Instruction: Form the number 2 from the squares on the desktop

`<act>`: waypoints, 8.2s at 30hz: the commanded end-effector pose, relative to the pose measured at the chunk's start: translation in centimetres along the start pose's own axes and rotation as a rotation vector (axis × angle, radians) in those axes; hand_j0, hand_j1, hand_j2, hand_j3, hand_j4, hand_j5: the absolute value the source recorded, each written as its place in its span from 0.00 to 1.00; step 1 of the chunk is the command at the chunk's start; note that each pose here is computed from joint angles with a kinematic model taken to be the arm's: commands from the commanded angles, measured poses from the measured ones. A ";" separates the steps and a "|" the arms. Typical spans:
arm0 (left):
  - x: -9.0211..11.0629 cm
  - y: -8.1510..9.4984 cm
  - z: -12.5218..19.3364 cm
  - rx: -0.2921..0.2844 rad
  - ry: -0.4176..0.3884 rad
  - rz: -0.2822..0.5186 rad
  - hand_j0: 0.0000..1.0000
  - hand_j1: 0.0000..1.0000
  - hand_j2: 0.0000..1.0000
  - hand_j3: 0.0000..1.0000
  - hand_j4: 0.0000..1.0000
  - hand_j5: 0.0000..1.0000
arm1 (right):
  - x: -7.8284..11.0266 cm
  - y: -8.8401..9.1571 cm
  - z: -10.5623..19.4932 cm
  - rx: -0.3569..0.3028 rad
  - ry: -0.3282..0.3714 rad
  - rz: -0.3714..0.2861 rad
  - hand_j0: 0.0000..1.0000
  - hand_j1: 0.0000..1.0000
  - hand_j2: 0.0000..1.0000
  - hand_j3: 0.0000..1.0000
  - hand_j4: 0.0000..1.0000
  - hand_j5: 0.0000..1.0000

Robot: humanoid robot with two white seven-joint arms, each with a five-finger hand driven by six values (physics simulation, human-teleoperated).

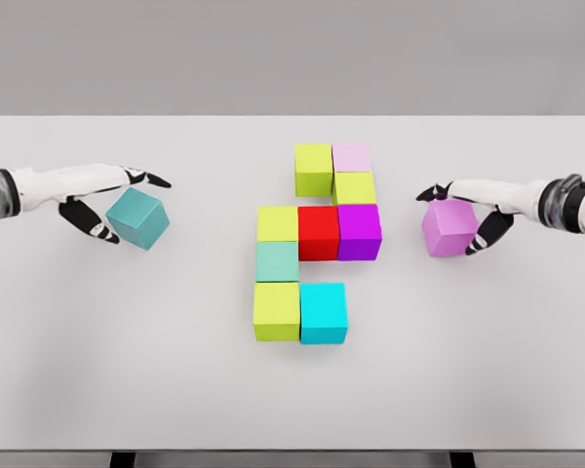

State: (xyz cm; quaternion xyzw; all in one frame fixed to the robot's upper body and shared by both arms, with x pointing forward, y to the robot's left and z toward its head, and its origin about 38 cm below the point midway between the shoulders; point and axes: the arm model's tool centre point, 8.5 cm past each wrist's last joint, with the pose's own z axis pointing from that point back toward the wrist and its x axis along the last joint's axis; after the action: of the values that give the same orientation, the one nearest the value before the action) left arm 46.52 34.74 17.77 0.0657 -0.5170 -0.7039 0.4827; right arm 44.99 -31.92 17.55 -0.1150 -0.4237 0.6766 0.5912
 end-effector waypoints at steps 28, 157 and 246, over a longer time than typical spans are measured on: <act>-0.9 -1.0 -1.7 -0.026 0.031 0.010 0.85 0.85 0.85 0.85 0.85 0.85 | 5.5 3.1 9.6 0.046 -0.540 0.515 0.41 0.41 0.41 0.41 0.41 0.41; 9.1 5.5 -18.8 0.012 0.178 0.327 0.23 0.23 0.23 0.23 0.23 0.23 | 3.6 5.8 9.0 0.186 -0.431 0.642 1.00 1.00 1.00 1.00 1.00 1.00; 10.3 6.5 -19.7 0.017 0.217 0.372 0.92 0.92 0.92 0.92 0.92 0.92 | 4.0 7.4 7.3 0.205 -0.444 0.659 1.00 1.00 1.00 1.00 1.00 1.00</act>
State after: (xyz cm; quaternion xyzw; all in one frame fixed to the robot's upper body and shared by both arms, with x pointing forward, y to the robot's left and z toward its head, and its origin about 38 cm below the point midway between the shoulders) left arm 56.72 13.96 18.05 0.0486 -0.4701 -0.5875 0.6569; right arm 33.99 -31.23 18.48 -0.0380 -0.4152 0.8749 0.2464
